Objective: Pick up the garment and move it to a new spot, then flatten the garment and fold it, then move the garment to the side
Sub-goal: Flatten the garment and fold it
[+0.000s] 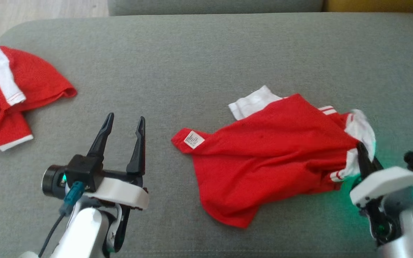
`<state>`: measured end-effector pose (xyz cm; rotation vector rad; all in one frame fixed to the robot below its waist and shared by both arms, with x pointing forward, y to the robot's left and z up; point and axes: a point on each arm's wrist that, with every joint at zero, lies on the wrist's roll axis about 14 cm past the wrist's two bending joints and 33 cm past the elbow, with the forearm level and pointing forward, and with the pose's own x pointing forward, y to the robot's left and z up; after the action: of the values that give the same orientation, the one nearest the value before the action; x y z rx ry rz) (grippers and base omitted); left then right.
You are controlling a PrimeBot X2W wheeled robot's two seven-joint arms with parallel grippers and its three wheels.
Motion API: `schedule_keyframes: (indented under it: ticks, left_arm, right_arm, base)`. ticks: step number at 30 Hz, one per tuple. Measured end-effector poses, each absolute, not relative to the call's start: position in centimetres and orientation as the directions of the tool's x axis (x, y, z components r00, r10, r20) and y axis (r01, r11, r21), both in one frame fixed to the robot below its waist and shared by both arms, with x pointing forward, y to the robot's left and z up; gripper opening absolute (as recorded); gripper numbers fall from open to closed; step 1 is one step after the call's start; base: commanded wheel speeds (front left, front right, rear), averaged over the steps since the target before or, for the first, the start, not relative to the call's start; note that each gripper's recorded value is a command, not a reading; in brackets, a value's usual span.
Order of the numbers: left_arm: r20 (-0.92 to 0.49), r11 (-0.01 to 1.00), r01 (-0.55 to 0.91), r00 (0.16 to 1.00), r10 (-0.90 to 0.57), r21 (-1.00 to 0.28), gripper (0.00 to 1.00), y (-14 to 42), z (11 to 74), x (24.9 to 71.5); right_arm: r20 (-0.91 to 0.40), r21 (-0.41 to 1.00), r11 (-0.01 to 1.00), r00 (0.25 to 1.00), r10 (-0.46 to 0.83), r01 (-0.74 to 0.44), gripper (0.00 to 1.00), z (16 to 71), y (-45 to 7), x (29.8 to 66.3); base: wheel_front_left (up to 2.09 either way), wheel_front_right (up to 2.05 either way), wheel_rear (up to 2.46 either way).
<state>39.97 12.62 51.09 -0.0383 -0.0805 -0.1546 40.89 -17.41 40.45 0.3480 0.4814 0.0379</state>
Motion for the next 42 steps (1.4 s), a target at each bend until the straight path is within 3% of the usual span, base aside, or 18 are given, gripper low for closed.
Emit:
schedule_keyframes:
  ticks: [2,9,12,18,24,32,42]
  left_arm:
    - [0.083,0.985,0.166,0.983,-0.163,-0.034,1.00,12.2,51.1,40.1]
    - [0.077,0.981,0.191,0.979,-0.188,-0.039,1.00,11.5,50.8,40.0]
    - [0.069,0.981,0.190,0.980,-0.187,-0.038,1.00,11.5,50.6,39.5]
    - [0.067,0.987,0.160,0.985,-0.157,-0.034,1.00,12.3,50.7,38.5]
    - [0.063,0.988,0.153,0.987,-0.151,-0.028,1.00,12.6,50.6,37.0]
    - [0.051,0.988,0.152,0.987,-0.151,-0.015,1.00,12.9,50.4,35.1]
    - [0.035,0.988,0.153,0.988,-0.152,-0.024,1.00,12.7,50.1,34.6]
  right_arm:
    - [-0.451,0.381,0.920,0.888,0.094,0.096,1.00,39.9,-18.2,40.0]
    - [-0.466,0.407,0.891,0.884,0.013,0.202,1.00,38.2,-20.5,37.3]
    - [-0.415,0.406,0.891,0.909,-0.019,0.204,1.00,39.2,-21.1,37.1]
    - [-0.184,0.266,0.958,0.981,-0.056,0.104,1.00,45.7,-21.9,38.2]
    - [0.005,0.129,0.992,1.000,0.011,-0.012,1.00,52.1,-19.9,38.0]
    - [-0.040,0.071,0.993,0.995,0.095,-0.092,1.00,52.1,-17.1,34.5]
    - [-0.043,0.072,0.993,0.994,0.100,-0.097,1.00,52.2,-17.0,34.2]
  base:
    - [0.00,0.00,0.00]
    - [0.00,0.00,0.00]
    - [0.00,0.00,0.00]
    - [0.00,0.00,0.00]
    - [0.00,0.00,0.00]
    - [0.00,0.00,0.00]
    - [0.00,0.00,0.00]
